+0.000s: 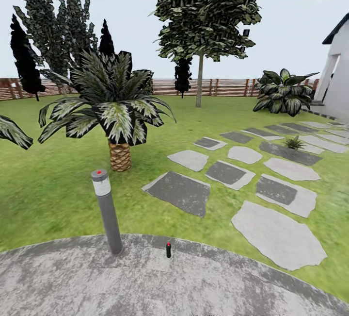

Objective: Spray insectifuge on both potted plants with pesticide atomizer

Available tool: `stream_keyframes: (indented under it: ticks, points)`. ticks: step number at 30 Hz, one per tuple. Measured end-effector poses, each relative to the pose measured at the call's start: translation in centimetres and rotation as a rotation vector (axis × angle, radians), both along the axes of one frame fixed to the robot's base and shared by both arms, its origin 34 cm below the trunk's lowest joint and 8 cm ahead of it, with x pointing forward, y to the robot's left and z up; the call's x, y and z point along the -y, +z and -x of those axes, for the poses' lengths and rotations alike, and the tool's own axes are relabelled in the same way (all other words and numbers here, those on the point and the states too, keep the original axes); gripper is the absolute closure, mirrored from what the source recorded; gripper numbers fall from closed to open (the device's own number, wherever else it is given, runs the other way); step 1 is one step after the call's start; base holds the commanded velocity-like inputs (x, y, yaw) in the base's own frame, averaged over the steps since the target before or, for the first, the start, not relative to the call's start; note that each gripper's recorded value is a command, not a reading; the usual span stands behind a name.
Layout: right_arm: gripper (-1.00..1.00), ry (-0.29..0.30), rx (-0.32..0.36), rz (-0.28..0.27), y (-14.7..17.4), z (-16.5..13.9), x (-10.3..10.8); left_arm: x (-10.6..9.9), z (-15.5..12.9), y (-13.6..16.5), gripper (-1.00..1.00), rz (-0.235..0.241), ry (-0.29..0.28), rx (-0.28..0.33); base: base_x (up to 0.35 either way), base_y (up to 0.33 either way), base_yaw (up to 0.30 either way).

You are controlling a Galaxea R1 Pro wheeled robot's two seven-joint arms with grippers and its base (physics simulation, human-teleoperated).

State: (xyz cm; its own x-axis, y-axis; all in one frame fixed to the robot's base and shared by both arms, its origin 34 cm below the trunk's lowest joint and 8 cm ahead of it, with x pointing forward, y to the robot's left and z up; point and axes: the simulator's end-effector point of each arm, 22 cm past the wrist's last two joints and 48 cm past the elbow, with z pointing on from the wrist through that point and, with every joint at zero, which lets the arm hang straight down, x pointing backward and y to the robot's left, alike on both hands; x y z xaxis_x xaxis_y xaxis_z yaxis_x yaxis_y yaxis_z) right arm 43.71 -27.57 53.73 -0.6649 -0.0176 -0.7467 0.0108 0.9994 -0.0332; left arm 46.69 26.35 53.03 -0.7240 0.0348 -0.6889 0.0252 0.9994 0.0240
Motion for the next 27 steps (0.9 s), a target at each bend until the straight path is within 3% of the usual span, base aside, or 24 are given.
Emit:
stream_keyframes:
  ticks: [6,23,27]
  points:
    - [-1.00,0.000,0.000,0.000,0.00,0.00,0.00,0.00,0.02,-0.01,-1.00,0.000,0.000,0.000,0.000,0.148,-0.300]
    - [-1.00,0.000,0.000,0.000,0.01,0.00,0.00,-0.04,-0.02,0.01,-1.00,-0.001,0.001,0.000,0.000,0.004,-0.300]
    - [-1.00,0.000,0.000,0.000,-0.50,0.01,-0.01,-0.08,0.01,-0.50,-1.00,-0.001,0.003,0.000,0.000,0.000,-0.133]
